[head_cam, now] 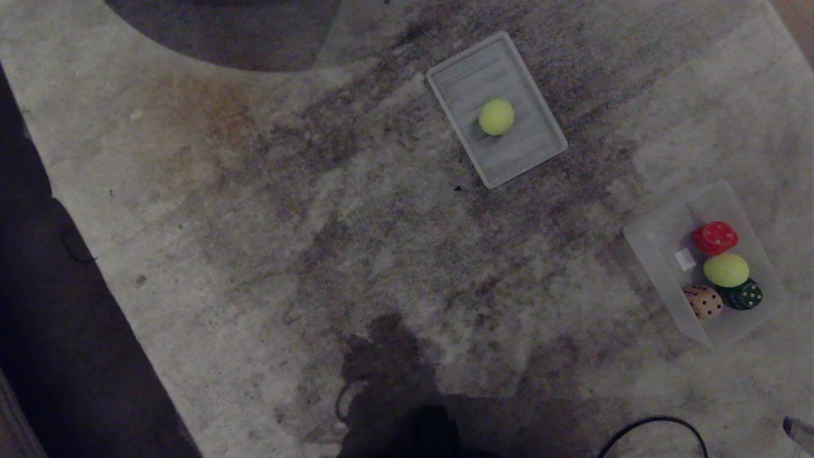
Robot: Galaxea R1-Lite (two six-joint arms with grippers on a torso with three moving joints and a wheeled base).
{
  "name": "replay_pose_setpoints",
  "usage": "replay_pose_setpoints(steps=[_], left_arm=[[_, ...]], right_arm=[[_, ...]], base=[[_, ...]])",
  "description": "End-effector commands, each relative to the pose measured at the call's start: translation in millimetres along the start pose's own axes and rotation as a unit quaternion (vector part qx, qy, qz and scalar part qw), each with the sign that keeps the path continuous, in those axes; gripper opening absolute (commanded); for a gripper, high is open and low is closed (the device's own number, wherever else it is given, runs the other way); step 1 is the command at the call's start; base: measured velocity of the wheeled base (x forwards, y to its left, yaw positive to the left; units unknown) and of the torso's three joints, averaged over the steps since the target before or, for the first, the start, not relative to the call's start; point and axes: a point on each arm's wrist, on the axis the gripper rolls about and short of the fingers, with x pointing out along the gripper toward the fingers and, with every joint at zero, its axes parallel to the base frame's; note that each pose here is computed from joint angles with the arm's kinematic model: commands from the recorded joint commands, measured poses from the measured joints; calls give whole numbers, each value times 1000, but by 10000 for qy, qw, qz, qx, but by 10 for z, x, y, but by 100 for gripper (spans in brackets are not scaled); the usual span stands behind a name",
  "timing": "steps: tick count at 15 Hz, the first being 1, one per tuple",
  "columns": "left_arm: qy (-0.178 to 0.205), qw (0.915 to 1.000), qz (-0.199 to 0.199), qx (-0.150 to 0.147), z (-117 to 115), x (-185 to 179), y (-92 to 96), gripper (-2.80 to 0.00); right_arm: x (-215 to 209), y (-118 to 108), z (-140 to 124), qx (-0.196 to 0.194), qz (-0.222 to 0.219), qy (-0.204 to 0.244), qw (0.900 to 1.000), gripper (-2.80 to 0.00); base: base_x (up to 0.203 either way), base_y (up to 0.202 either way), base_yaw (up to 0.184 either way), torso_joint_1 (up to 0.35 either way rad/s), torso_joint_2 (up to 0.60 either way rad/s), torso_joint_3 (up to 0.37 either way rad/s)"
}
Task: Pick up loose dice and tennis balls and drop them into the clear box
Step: Pick up the ball on the lid
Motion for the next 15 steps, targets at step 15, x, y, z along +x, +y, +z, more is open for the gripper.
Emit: replay_pose_setpoints(steps=[15], left_arm=[[11,10000,4,-3,-3,2,0,-280]], right_arm=[[-496,-92,-659,-258,712,-1843,9799,-280]], base=[[0,0,0,0,0,0]])
